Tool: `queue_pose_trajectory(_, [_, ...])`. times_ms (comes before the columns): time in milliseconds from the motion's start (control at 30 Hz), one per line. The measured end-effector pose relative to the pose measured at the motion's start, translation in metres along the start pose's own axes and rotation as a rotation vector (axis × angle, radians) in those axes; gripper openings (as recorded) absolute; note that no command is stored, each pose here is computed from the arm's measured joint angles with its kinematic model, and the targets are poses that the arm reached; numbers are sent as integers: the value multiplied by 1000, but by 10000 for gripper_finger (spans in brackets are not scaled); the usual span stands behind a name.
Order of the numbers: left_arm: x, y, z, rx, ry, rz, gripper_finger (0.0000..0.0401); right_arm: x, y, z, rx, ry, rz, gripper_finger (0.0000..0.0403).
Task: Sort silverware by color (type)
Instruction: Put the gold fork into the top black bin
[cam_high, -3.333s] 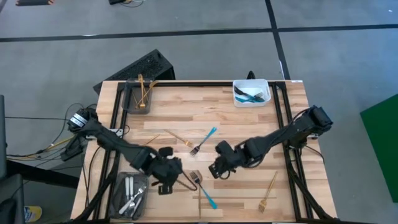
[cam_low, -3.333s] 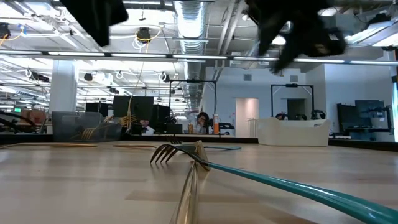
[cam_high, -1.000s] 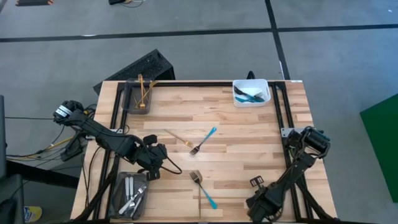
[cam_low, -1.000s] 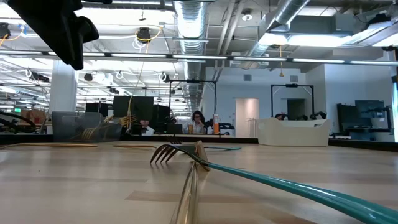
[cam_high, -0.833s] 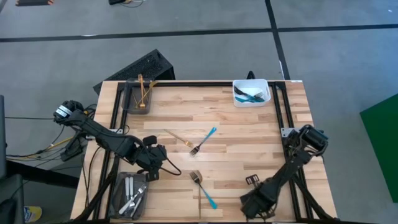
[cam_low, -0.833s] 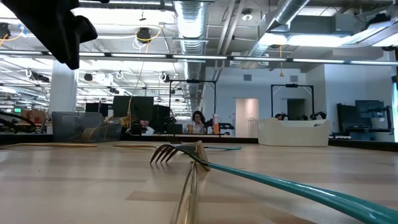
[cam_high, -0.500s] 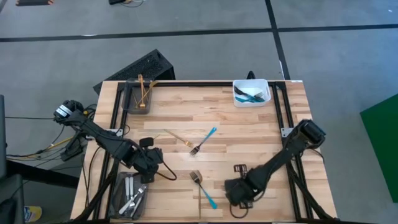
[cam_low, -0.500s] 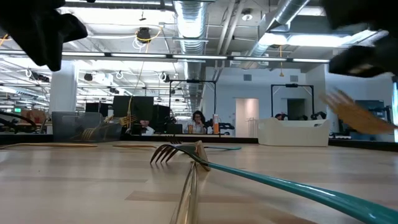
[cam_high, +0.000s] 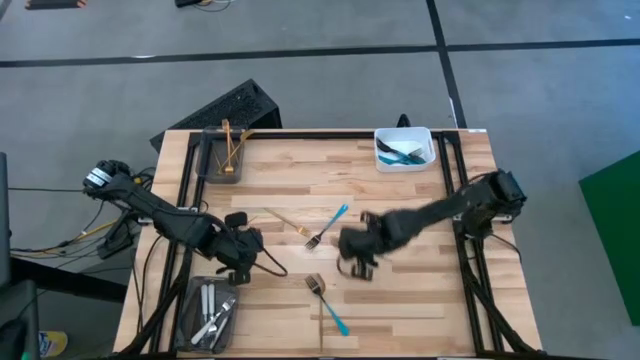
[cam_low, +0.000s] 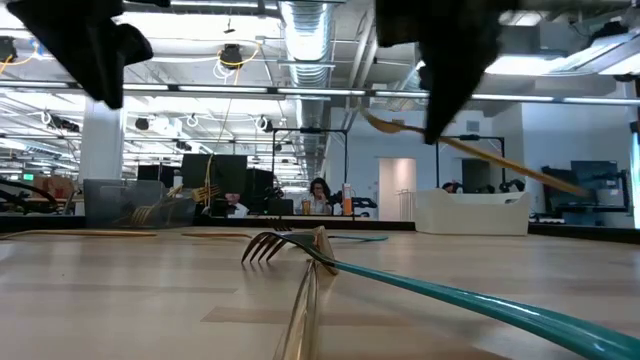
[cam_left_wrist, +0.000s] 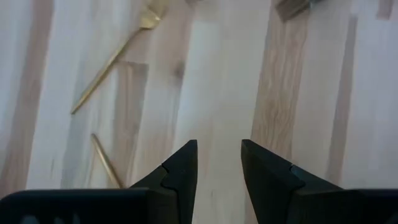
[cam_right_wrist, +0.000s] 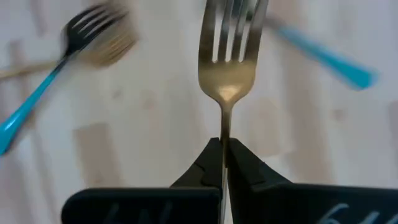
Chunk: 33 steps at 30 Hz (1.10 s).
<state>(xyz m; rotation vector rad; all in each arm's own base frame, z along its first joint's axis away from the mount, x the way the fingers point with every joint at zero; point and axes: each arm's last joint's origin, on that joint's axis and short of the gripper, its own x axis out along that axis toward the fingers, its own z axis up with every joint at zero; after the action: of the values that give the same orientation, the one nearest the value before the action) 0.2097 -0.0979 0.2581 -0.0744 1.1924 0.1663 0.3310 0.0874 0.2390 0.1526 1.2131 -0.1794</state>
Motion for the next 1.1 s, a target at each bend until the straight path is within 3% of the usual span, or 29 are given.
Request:
queue_pose_trajectory(233, [-40,34,-2,-128,-201,-8,111,-9,-59,39,93,-192,36,17])
queue_pose_trajectory(567, [-83,85,5,-336,-553,-23,111,-45,-120,103,183,-807,296,17])
queue_pose_trajectory(800, [-88,107,29,-345,-709,-33,111,-67,-149,123,162,-1130,407,17])
queue_pose_trajectory(900, [-82,114,46,-315,-772,-23,111,-73,-155,127,122,-1203,462,17])
queue_pose_trajectory(1100, [-70,134,69,-338,-835,13,121,-74,-165,127,65,-1220,440,17])
